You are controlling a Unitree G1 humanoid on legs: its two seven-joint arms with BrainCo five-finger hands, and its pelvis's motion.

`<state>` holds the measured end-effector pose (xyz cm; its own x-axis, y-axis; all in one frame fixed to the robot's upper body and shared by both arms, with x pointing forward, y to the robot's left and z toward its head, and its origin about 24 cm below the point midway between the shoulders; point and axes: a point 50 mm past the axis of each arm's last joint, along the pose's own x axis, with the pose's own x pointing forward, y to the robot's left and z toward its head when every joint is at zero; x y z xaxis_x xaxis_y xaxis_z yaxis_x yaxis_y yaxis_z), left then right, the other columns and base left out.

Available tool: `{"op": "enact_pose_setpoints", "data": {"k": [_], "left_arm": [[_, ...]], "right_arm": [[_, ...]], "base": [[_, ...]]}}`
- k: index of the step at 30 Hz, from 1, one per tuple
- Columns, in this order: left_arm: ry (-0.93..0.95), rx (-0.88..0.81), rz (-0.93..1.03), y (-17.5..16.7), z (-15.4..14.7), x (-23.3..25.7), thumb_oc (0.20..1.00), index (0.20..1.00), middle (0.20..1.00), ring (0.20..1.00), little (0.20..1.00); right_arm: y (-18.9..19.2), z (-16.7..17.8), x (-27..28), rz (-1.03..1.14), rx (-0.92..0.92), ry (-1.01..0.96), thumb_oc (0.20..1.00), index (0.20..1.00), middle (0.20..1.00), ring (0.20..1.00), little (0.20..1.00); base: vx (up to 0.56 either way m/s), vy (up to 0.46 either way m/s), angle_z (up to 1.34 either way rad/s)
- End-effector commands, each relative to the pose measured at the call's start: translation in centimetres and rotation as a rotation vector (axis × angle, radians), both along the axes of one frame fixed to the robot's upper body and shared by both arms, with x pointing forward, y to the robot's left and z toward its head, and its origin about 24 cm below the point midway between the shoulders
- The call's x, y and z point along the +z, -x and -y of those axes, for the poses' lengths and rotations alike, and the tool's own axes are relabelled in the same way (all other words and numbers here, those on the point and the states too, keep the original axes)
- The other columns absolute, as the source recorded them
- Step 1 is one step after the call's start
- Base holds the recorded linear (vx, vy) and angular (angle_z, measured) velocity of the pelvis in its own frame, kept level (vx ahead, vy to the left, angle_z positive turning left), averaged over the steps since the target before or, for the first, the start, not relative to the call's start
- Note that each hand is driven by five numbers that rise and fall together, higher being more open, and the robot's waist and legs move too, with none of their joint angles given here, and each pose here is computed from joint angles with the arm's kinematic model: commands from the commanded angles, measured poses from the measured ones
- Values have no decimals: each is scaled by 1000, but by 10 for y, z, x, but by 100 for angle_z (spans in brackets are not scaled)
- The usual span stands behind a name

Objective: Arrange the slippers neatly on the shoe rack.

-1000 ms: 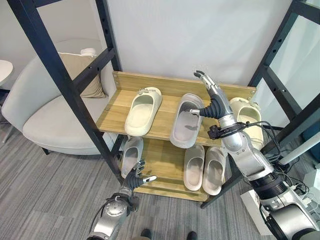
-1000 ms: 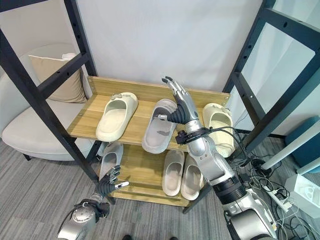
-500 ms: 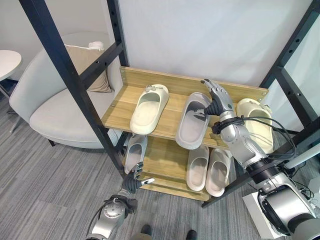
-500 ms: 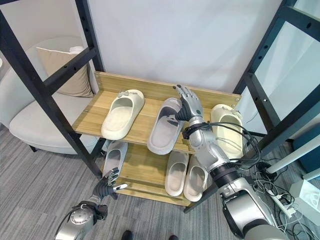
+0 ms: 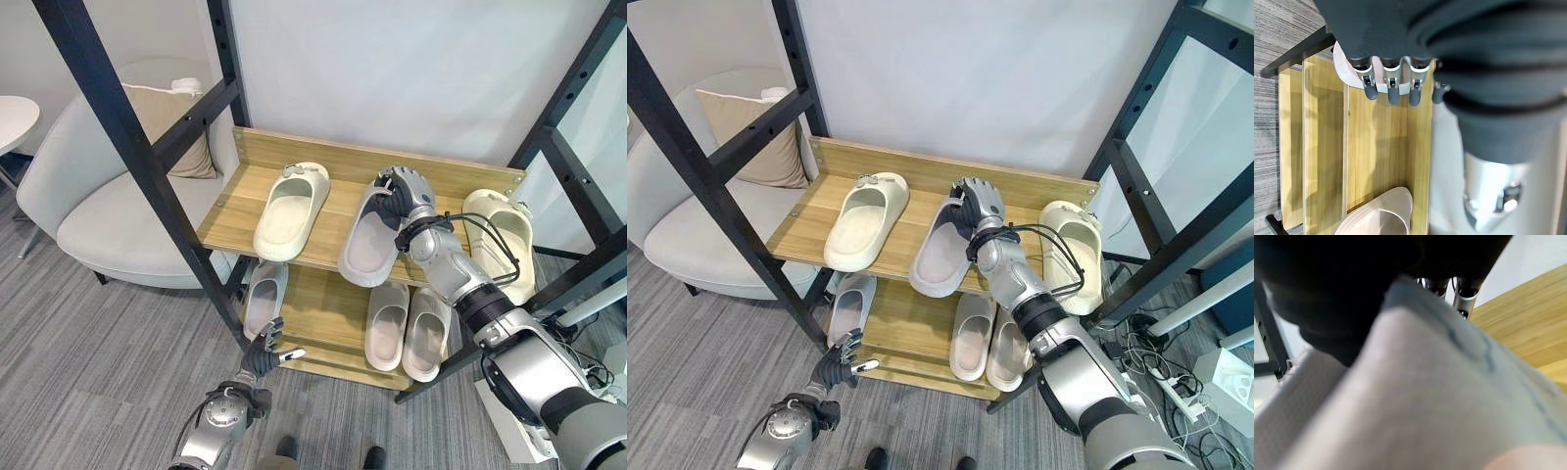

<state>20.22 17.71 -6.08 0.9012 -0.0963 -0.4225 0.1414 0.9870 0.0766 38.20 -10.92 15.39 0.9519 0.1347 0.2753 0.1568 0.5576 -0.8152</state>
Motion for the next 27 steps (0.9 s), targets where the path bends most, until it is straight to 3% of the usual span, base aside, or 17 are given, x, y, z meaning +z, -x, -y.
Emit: {"op": "enact_pose_setpoints", "data": {"k": [1, 4, 6, 8, 9, 10, 12, 13, 14, 17, 18, 22, 27], "left_arm": [[-37, 3, 84, -18, -8, 16, 1000, 1000, 1000, 1000, 1000], [-65, 29, 111, -22, -13, 21, 1000, 1000, 1000, 1000, 1000], [-71, 29, 120, -22, -14, 22, 1000, 1000, 1000, 1000, 1000], [-62, 42, 148, -24, -14, 27, 1000, 1000, 1000, 1000, 1000], [-63, 41, 147, -24, -14, 27, 1000, 1000, 1000, 1000, 1000], [-46, 44, 153, -23, -14, 29, 1000, 1000, 1000, 1000, 1000], [-43, 52, 141, -19, -15, 27, 1000, 1000, 1000, 1000, 1000], [-41, 60, 129, -16, -17, 25, 1000, 1000, 1000, 1000, 1000], [-41, 61, 128, -16, -17, 25, 1000, 1000, 1000, 1000, 1000], [-25, 77, 127, -14, -16, 24, 1000, 1000, 1000, 1000, 1000], [-24, 78, 127, -13, -16, 24, 1000, 1000, 1000, 1000, 1000], [-17, 83, 135, -16, -12, 23, 1000, 1000, 1000, 1000, 1000], [-21, 150, 158, -20, -20, 25, 1000, 1000, 1000, 1000, 1000]], "right_arm": [[8, 2, 39, 142, 51, -138, 200, 200, 200, 200, 200], [54, 16, 78, 447, 131, -360, 200, 200, 200, 200, 200], [69, 18, 86, 516, 166, -410, 200, 200, 200, 200, 200], [96, 15, 97, 597, 324, -646, 200, 200, 200, 200, 200], [97, 16, 96, 595, 324, -648, 200, 200, 200, 200, 200], [113, 8, 96, 564, 506, -854, 200, 200, 200, 200, 200], [123, -2, 95, 499, 670, -1033, 200, 200, 200, 200, 200], [135, -14, 96, 429, 835, -1139, 200, 200, 200, 200, 200], [136, -13, 95, 425, 837, -1140, 200, 200, 200, 200, 200], [148, -42, 88, 190, 1127, -1318, 200, 200, 200, 200, 200], [148, -42, 88, 189, 1129, -1318, 200, 200, 200, 200, 200], [161, -90, 64, -162, 1345, -1304, 200, 200, 200, 200, 200], [163, -103, 35, -297, 1305, -1180, 200, 200, 200, 200, 200]], "base": [[0, 0, 0], [-19, -22, 2], [-16, -13, 5], [-18, -41, -10], [0, -50, -2], [6, -42, -3], [-21, -48, -3], [-30, -30, -1], [0, 0, 0], [-22, -24, 3], [-33, -34, 6], [-34, -22, 4], [-21, -6, 7]]}}
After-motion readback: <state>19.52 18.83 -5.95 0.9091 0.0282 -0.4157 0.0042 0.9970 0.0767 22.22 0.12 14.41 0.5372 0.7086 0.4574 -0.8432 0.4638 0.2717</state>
